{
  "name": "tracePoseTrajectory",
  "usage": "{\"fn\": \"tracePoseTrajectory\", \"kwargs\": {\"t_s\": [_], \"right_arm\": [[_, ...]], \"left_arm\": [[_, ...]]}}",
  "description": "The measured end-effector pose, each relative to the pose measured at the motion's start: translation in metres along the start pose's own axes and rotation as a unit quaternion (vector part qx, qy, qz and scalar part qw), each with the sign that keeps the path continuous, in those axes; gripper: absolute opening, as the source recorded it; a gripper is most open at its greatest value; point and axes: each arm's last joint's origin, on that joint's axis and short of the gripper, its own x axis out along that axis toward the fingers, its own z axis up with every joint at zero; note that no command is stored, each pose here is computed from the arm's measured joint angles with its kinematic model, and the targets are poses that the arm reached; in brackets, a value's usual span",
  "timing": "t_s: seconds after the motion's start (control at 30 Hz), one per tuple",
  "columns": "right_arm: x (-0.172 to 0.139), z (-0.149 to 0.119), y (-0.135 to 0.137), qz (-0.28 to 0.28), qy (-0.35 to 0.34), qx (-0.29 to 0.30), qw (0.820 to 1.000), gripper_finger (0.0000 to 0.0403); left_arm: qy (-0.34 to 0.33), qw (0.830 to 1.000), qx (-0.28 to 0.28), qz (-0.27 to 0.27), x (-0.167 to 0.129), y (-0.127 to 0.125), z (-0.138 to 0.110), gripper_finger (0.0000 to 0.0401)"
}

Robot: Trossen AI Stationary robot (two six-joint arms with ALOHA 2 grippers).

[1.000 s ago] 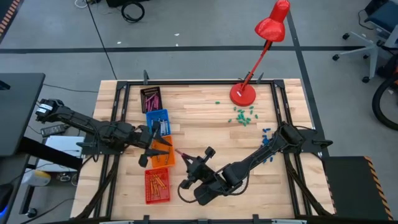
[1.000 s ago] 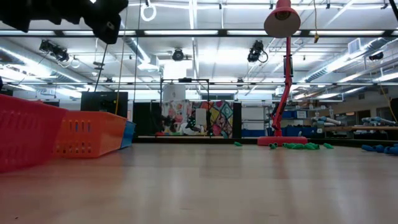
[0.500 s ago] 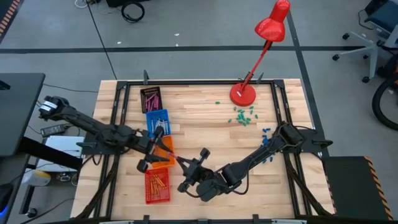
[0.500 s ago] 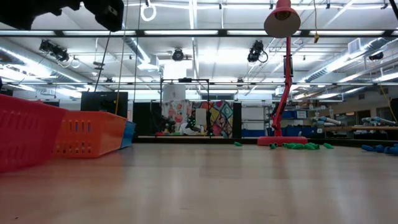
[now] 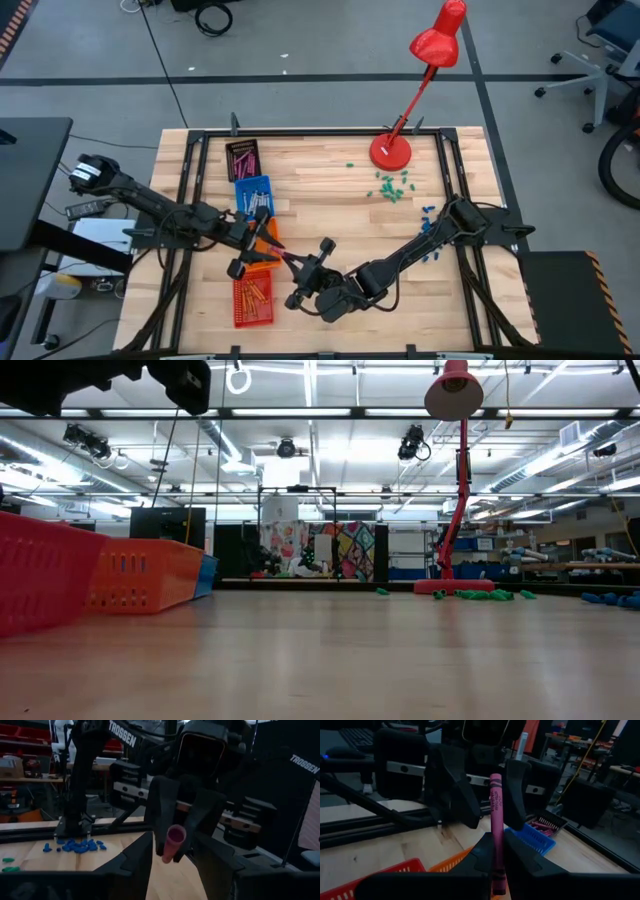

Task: Sort crayons
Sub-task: Put the pink crayon into the black bin

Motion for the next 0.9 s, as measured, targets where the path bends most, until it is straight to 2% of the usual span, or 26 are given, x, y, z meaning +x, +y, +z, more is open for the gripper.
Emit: {"fn": "tracePoseTrajectory", "kwargs": {"t_s": [0.4,0.67,0.9], "right_arm": [[0.0003,-0.0001,0.0002,0.007,0.002,0.000,1.000,0.0039],[0.0003,-0.0003,0.0002,0.007,0.002,-0.001,1.000,0.0039],[0.0004,-0.0006,0.0002,0.007,0.003,-0.002,1.000,0.0049]], "left_arm": [[-0.014,1.000,0.006,-0.001,0.0011,-0.0001,0.0016,0.0092],[-0.011,1.000,0.010,-0.001,0.0011,-0.0001,0.0010,0.0036],[-0.007,1.000,0.010,0.000,0.0011,0.0000,0.0002,0.0041]]}}
